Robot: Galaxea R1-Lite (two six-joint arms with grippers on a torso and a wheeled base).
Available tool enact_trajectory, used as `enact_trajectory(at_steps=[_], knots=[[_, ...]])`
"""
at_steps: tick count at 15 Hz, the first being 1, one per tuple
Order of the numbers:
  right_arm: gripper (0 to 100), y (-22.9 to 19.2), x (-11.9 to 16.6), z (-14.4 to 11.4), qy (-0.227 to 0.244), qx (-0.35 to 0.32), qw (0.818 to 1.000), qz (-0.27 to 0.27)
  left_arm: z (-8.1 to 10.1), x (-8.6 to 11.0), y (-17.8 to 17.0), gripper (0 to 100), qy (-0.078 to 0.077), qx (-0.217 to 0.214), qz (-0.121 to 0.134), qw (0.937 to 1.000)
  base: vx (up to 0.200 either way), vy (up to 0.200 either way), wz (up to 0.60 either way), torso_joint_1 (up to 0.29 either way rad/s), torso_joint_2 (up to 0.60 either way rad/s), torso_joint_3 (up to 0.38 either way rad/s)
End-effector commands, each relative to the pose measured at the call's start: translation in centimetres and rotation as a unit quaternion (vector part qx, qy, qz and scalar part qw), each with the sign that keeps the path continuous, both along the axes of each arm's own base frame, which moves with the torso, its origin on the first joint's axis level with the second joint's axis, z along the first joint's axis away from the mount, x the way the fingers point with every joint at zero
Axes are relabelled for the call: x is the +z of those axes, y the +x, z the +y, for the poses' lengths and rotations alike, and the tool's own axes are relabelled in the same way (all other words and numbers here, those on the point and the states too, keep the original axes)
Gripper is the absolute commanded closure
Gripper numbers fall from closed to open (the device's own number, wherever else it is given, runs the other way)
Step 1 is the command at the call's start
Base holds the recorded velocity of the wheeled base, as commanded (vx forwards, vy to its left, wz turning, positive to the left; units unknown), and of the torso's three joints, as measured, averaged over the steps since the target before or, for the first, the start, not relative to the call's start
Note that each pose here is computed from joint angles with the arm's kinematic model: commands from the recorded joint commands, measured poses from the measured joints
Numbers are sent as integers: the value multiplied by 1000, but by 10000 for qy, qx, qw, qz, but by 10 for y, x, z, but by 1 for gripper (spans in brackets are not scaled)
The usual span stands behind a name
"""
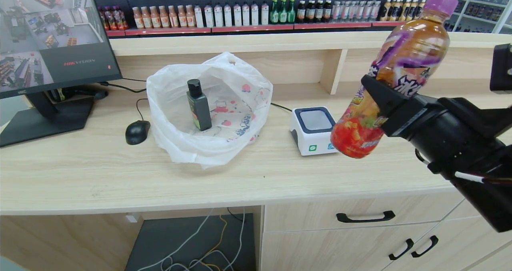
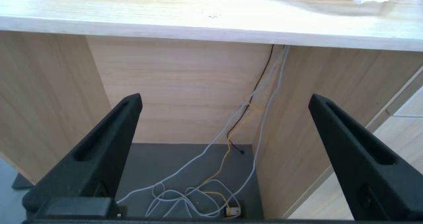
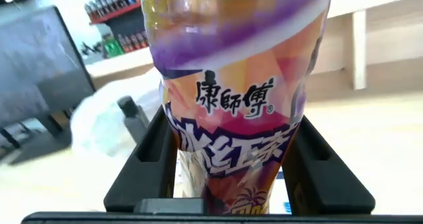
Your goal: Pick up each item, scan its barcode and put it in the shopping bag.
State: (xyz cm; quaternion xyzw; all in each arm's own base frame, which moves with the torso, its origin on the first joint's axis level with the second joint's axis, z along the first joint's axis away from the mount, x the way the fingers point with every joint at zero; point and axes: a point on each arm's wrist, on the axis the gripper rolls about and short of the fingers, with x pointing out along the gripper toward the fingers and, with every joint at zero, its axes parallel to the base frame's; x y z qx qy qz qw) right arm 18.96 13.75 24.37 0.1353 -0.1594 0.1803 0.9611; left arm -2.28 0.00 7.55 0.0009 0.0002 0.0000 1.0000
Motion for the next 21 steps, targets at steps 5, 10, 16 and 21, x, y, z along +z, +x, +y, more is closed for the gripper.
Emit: enact_trajectory(at_steps=[5,10,16,21], knots=[[100,3,-6,-8,-685,-112,9974,-191,0,0,0,0,14,0,-2,10000,0,0,0,0,0,0],[100,12,-10,-5,-723,-148,9972,-150,0,0,0,0,22,0,-2,10000,0,40,0,0,0,0],[100,16,0,-6,-615,-230,9970,-409,0,0,0,0,14,0,-2,10000,0,200,0,2,3,4],[100,20,-7,-3,-622,-218,9972,-365,0,0,0,0,7,0,-2,10000,0,200,0,1,4,1]])
